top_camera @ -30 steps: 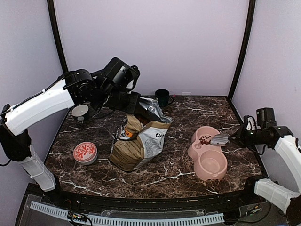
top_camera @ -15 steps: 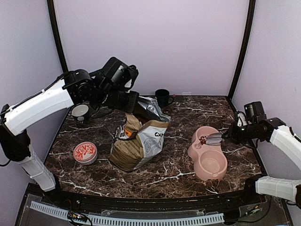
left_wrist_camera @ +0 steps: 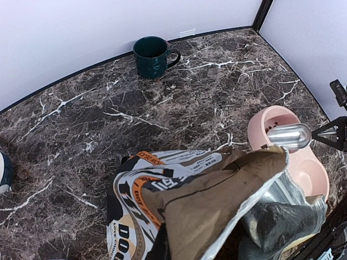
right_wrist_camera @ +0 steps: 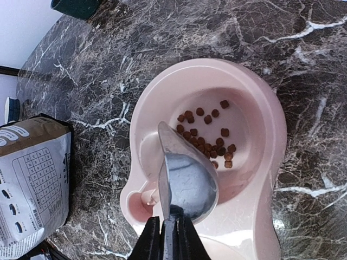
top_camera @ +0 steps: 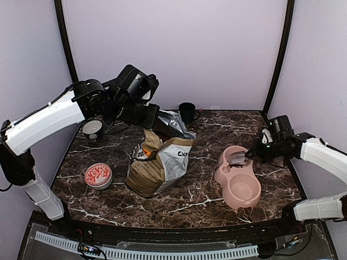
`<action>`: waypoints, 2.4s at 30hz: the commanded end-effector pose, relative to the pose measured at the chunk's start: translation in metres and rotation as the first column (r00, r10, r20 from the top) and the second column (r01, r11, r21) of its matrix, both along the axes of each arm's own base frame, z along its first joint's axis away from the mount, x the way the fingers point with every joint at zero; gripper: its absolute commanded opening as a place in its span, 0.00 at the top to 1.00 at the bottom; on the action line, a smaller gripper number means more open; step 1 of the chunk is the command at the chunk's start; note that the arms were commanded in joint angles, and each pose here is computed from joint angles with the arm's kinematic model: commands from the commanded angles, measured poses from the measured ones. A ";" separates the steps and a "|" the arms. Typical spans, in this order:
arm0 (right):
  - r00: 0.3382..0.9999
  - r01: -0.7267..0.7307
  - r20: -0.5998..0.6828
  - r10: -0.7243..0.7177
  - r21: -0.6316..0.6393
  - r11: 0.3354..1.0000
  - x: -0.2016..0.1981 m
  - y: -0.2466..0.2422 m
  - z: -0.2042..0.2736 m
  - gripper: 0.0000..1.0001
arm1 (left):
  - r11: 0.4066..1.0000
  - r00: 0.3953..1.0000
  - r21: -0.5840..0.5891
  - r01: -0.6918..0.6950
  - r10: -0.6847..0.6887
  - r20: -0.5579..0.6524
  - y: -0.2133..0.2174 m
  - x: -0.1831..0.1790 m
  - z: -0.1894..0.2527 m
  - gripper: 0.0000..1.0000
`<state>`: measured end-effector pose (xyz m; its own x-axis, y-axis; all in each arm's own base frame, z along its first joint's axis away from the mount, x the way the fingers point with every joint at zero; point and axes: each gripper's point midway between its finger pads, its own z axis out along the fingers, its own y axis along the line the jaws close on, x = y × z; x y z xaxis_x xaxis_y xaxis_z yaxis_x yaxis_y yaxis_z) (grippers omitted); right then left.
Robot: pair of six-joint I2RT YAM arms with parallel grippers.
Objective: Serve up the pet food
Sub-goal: Place the pet food in the pet food bowl, then adjust the pet food bowl at the center of the board, then insert the spatula into the pet food bag.
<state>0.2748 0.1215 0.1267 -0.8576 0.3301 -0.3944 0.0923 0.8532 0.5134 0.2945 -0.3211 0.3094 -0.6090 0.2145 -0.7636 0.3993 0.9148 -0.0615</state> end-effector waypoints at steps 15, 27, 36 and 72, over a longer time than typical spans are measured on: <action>0.995 -0.069 0.078 0.063 0.085 0.994 0.057 0.042 0.003 1.00 | 0.999 0.999 -0.032 -0.013 0.014 0.043 0.004 0.010 0.026 1.00; 0.989 -0.115 0.106 0.107 0.081 0.990 0.075 0.054 0.019 1.00 | 0.999 1.000 -0.032 -0.011 0.012 0.029 0.001 0.011 0.030 1.00; 0.983 -0.102 0.158 0.096 0.027 0.994 0.041 0.033 0.061 1.00 | 0.996 0.999 -0.084 0.029 -0.031 -0.024 -0.019 0.008 0.027 1.00; 0.767 -0.594 0.438 0.470 0.206 0.778 -0.103 0.141 0.217 1.00 | 0.979 0.982 -0.162 0.126 -0.147 -0.120 -0.090 -0.025 0.006 1.00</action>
